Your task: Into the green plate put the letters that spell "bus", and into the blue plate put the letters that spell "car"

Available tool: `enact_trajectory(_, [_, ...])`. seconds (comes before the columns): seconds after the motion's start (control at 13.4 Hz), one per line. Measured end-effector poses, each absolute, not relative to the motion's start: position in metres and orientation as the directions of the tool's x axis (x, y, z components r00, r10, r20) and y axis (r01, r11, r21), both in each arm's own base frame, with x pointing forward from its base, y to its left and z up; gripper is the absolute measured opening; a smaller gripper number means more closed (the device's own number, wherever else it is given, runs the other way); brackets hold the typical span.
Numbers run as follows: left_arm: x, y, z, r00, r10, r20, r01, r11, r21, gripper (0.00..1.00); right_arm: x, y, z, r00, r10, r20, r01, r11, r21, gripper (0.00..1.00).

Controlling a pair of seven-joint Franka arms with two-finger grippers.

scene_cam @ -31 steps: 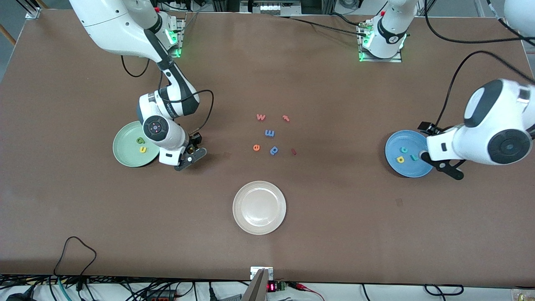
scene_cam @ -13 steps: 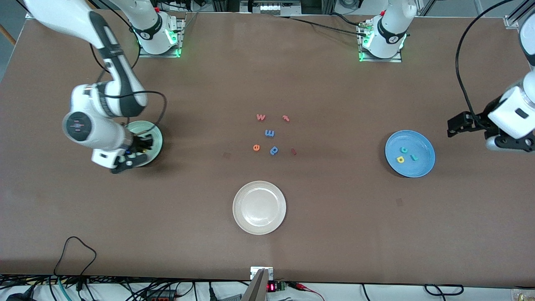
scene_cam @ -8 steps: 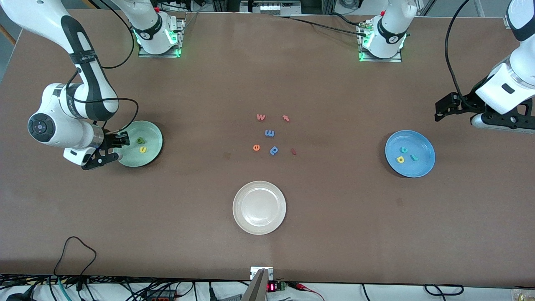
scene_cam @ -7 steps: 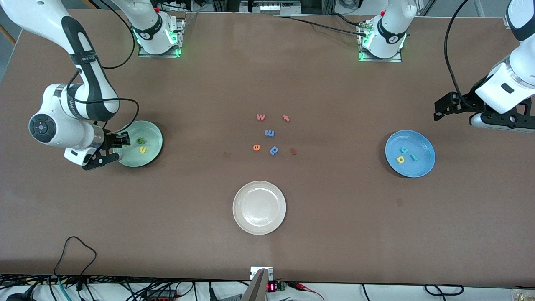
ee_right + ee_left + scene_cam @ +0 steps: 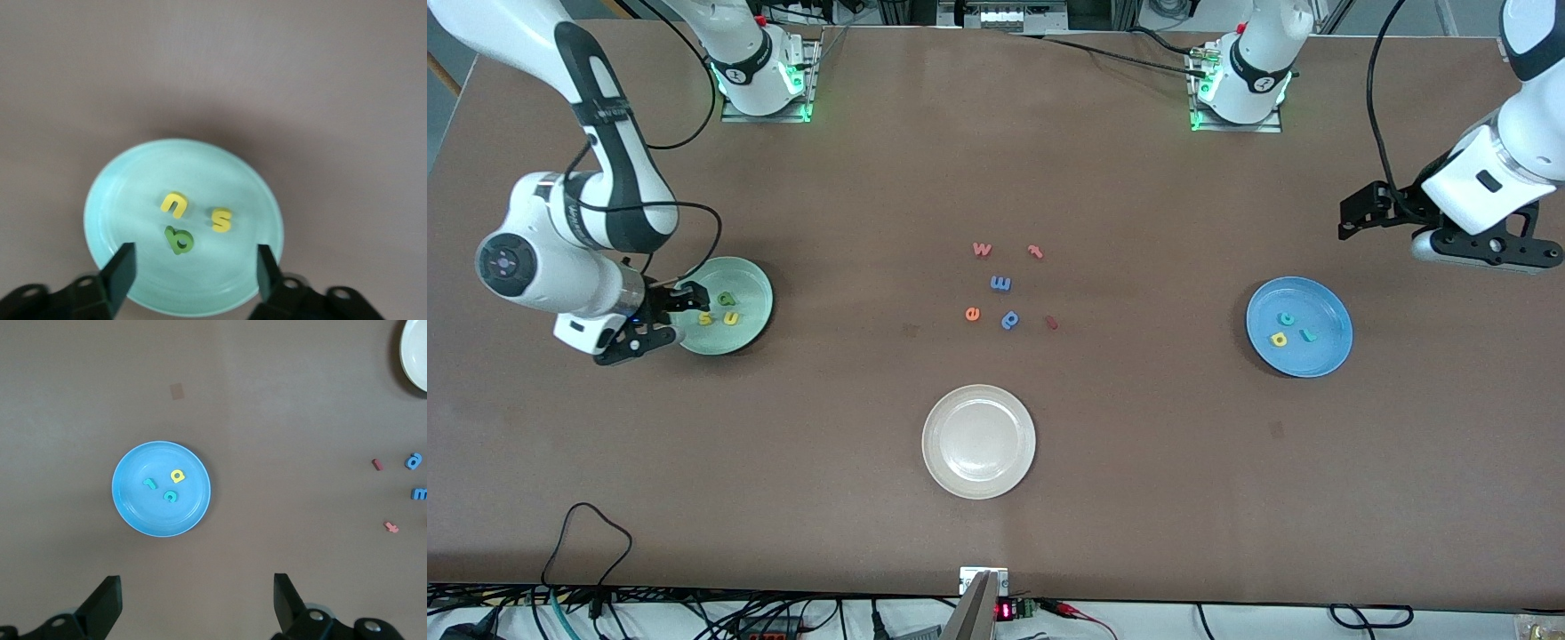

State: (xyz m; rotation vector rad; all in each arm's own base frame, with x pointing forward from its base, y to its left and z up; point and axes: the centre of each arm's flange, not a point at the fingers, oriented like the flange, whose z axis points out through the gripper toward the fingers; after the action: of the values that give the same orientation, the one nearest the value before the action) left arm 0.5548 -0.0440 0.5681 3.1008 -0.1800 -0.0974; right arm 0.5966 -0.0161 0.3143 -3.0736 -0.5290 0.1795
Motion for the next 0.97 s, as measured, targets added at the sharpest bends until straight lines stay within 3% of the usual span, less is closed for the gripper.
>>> enact_trajectory(0.15, [0.554, -0.045, 0.568, 0.990, -0.124, -0.065, -0.124, -0.992, 0.012, 1.00, 0.605, -0.022, 0.393, 0.943, 0.324, -0.070, 0.324, -0.946, -0.016, 1.00])
enact_trajectory(0.52, [0.554, -0.045, 0.568, 0.990, -0.127, -0.066, -0.128, -0.992, 0.000, 1.00, 0.580, -0.055, 0.563, 0.965, 0.256, -0.054, 0.257, -0.966, 0.005, 1.00])
enact_trajectory(0.67, [0.554, -0.048, 0.568, 0.989, -0.133, -0.066, -0.133, -0.991, 0.000, 1.00, 0.576, -0.062, 0.583, 0.976, 0.213, -0.054, 0.214, -0.977, 0.002, 1.00])
enact_trajectory(0.97, [0.552, -0.057, 0.568, 0.986, -0.149, -0.073, -0.150, -0.989, 0.001, 1.00, 0.582, -0.062, 0.567, 0.992, 0.089, -0.084, 0.086, -0.996, -0.040, 1.00])
